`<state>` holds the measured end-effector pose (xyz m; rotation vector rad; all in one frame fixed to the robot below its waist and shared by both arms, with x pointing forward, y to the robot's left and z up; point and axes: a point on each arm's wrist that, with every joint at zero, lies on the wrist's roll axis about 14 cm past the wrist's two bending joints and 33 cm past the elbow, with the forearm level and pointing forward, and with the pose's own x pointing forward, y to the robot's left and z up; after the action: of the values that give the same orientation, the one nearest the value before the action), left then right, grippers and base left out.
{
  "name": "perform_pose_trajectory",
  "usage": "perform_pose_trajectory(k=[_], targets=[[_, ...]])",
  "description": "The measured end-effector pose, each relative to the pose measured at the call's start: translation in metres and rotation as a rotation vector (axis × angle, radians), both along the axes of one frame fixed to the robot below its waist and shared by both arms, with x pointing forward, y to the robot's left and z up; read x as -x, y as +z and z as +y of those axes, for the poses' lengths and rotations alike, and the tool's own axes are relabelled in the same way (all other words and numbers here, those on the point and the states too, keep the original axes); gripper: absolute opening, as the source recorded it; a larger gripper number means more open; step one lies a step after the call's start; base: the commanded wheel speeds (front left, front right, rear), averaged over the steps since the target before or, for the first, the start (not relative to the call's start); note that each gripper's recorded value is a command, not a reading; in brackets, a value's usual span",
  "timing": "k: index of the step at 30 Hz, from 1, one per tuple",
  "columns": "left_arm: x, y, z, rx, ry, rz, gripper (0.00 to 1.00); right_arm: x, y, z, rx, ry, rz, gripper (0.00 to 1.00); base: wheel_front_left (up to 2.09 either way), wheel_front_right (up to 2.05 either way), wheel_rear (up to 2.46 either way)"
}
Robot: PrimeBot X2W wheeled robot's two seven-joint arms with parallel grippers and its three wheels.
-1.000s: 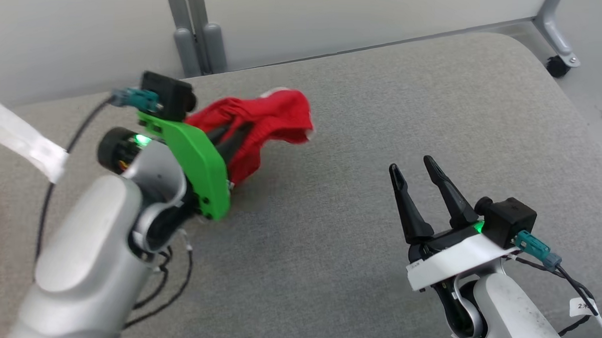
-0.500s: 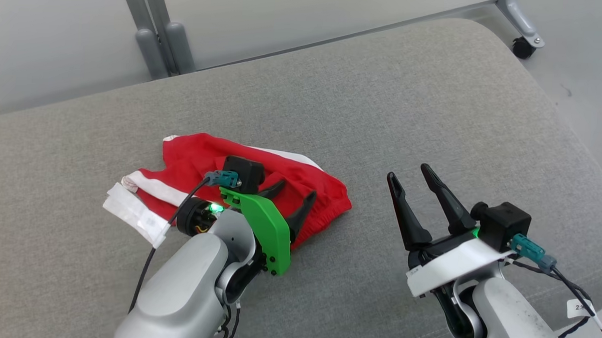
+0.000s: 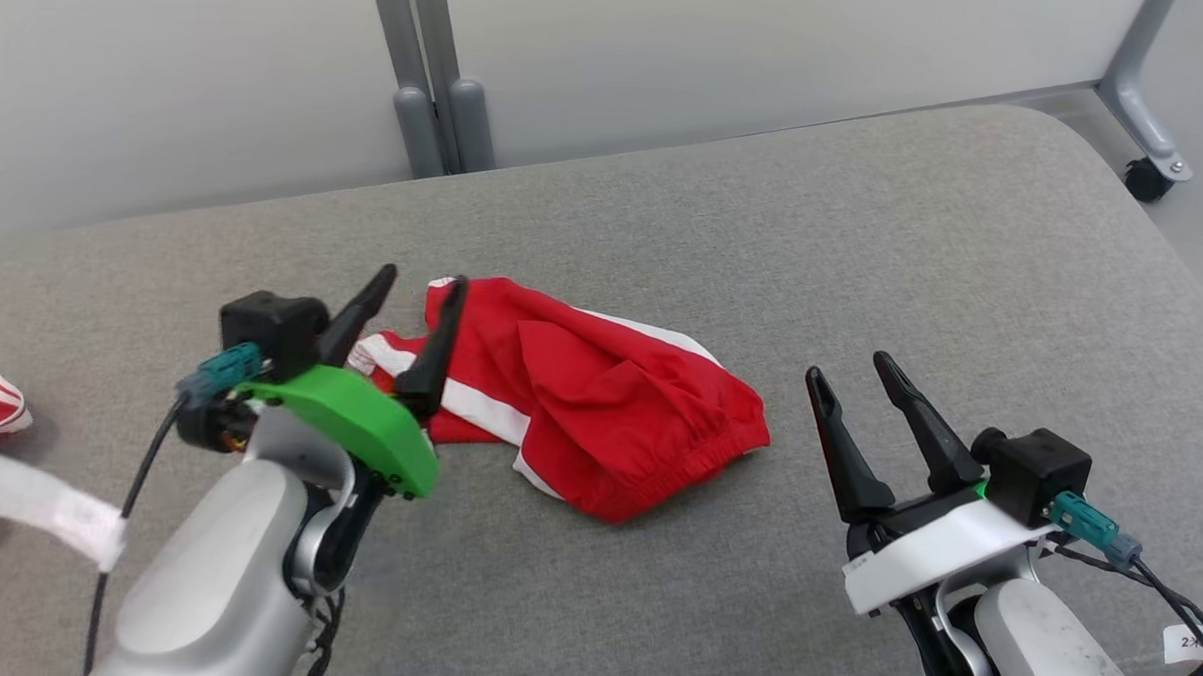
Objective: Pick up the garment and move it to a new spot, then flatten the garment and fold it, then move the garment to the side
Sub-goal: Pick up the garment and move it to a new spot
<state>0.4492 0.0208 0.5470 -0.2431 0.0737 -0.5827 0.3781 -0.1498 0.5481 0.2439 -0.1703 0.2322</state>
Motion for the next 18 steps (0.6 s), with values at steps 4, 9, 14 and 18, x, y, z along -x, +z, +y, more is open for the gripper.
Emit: perform_pose_trajectory(k=[4, 9, 14, 18], targets=[[0.005, 0.009, 0.047, 0.029, 0.145, -0.062, 1.00, 0.004, -0.001, 0.003, 0.002, 0.011, -0.001, 1.00, 0.00, 0.00, 0.00], [0.024, -0.001, 0.094, 0.040, 0.284, -0.069, 1.00, 0.008, 0.003, 0.009, -0.001, 0.027, -0.012, 1.00, 0.00, 0.00, 0.00], [0.044, -0.019, 0.121, 0.041, 0.376, -0.044, 1.00, 0.009, 0.005, 0.002, -0.005, 0.006, -0.022, 1.00, 0.00, 0.00, 0.00], [0.057, -0.026, 0.131, 0.039, 0.415, -0.043, 1.00, 0.013, -0.004, -0.014, -0.010, -0.049, 0.005, 1.00, 0.00, 0.00, 0.00]])
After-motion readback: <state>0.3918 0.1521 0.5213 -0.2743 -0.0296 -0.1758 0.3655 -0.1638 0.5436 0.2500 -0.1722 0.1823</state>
